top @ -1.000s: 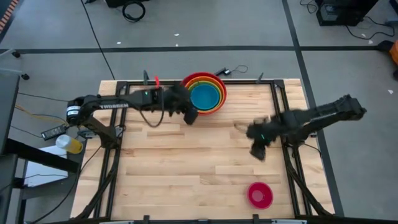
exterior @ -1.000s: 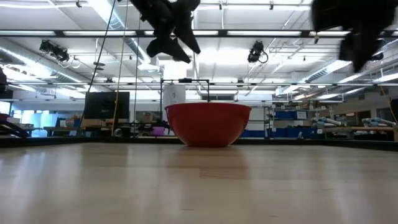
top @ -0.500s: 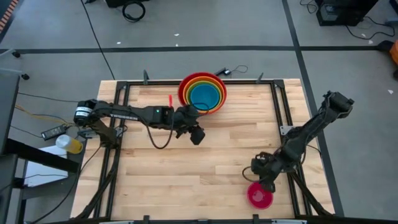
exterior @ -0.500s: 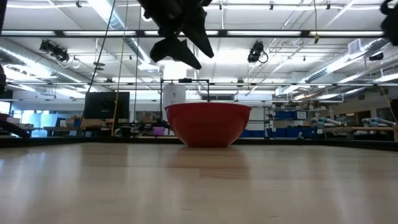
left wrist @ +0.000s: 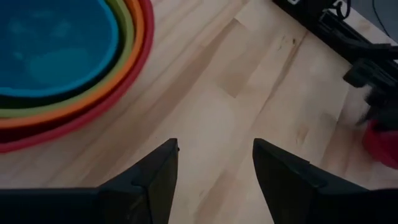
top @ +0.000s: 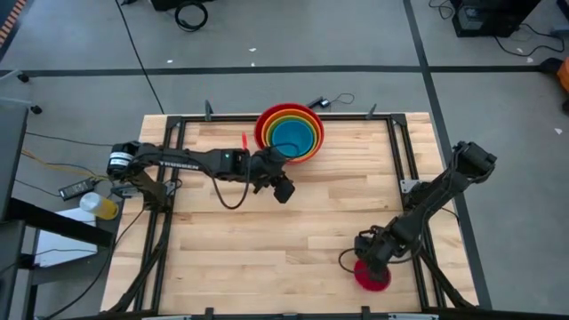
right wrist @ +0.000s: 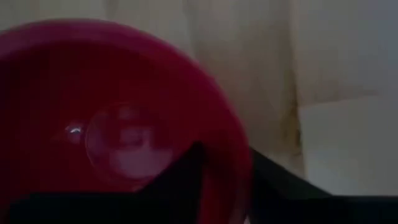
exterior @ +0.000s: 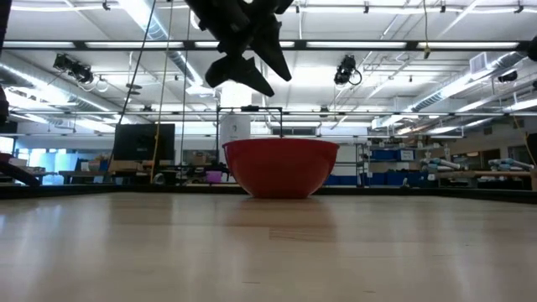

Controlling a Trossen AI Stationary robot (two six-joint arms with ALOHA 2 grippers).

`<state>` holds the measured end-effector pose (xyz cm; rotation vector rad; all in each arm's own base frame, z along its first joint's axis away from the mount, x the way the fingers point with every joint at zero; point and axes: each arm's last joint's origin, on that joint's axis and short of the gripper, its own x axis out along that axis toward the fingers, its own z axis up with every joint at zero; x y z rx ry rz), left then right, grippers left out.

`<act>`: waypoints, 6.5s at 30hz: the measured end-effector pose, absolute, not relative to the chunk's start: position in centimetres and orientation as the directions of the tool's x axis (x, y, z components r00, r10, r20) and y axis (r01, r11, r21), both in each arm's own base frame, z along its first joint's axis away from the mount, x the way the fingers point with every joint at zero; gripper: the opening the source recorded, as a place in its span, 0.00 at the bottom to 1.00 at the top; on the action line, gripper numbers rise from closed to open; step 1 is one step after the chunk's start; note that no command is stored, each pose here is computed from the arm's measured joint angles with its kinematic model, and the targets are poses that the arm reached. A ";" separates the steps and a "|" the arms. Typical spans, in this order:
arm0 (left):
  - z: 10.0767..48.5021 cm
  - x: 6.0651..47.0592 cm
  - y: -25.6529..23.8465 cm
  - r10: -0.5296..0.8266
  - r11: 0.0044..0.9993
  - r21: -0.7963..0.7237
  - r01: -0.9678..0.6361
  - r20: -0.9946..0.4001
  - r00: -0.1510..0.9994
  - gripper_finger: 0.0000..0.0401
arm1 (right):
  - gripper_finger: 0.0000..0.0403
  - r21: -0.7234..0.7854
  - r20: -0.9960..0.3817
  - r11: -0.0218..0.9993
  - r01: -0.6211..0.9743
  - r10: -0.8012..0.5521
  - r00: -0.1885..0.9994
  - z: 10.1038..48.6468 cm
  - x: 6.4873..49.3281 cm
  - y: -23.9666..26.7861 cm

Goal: Nest bowls inside each other
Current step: Stack the pink bowl on the blue bowl, then return to Home Position

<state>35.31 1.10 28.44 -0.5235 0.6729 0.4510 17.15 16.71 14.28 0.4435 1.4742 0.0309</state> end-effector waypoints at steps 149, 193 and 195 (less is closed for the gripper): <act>18.7 9.5 -0.7 -0.049 0.986 -0.147 0.083 0.224 0.973 0.00 | 0.01 0.223 0.259 0.955 -0.194 0.133 0.957 19.2 9.9 0.9; 17.8 9.6 -0.8 -0.011 0.988 -0.149 0.031 0.130 0.991 0.00 | 0.07 0.324 0.154 0.928 -0.183 0.139 0.978 18.0 9.7 0.9; 17.8 9.6 -0.8 -0.011 0.988 -0.149 0.031 0.130 0.991 0.00 | 0.07 0.324 0.154 0.928 -0.183 0.139 0.978 18.0 9.7 0.9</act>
